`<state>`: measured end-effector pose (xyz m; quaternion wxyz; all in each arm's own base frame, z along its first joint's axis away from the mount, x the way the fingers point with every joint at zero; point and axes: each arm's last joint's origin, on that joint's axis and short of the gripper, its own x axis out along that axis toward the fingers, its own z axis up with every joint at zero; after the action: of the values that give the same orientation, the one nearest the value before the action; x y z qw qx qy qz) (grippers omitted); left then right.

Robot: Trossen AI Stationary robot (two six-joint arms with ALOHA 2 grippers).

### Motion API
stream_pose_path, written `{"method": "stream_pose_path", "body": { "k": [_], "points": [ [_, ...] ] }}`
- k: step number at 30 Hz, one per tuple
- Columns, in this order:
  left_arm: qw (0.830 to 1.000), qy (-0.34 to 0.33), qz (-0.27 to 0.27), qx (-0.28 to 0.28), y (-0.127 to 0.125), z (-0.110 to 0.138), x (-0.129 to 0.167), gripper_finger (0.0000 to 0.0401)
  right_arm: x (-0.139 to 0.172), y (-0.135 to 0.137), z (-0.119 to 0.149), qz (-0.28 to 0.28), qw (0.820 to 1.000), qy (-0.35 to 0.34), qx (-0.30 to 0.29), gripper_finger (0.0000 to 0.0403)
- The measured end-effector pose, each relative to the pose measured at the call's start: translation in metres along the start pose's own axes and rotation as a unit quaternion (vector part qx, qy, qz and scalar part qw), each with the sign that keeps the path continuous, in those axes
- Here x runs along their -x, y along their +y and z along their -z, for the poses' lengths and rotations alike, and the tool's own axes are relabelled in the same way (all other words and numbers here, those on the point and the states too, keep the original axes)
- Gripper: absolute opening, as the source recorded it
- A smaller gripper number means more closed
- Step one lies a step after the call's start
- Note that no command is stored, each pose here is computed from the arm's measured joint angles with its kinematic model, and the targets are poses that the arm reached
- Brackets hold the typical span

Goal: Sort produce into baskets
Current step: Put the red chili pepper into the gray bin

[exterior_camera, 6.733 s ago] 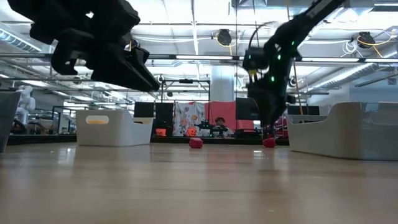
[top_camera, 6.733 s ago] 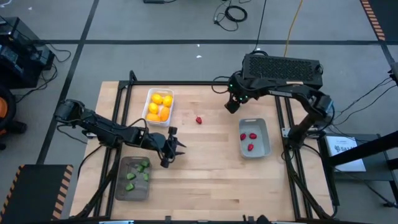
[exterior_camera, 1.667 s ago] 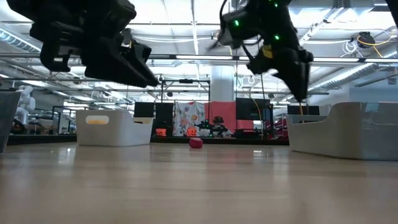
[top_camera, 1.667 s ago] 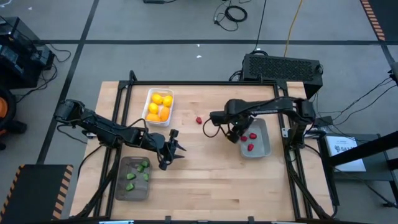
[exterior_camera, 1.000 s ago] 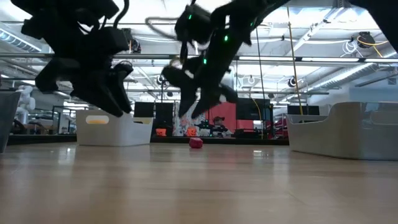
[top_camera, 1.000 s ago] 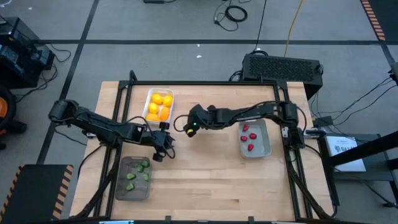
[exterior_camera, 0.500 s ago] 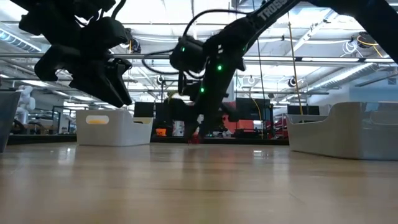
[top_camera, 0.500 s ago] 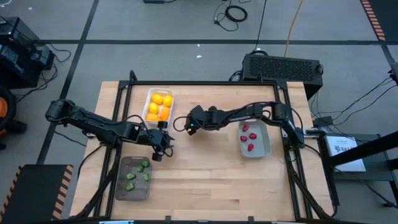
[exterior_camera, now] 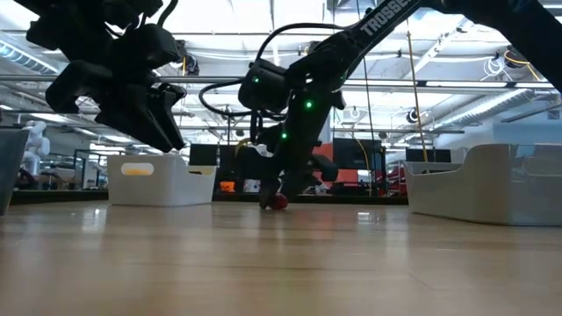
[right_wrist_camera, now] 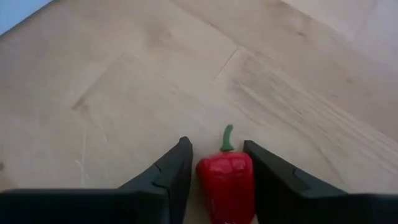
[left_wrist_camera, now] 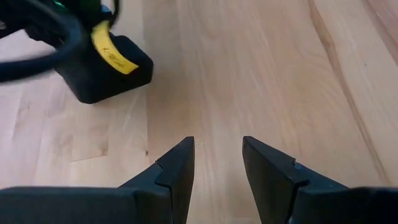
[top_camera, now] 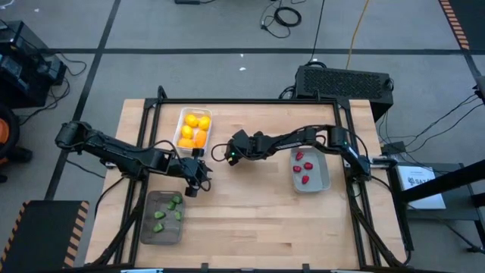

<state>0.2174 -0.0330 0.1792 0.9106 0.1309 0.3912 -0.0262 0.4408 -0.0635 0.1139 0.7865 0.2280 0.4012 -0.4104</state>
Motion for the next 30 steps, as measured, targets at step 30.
{"method": "stream_pose_path", "body": {
  "k": [30],
  "points": [
    [0.999,0.025,0.015,0.020,-0.002,0.005,0.000,0.0144,0.182,-0.093,0.001,0.151,0.958,0.242,0.035,0.0057]
  ]
}}
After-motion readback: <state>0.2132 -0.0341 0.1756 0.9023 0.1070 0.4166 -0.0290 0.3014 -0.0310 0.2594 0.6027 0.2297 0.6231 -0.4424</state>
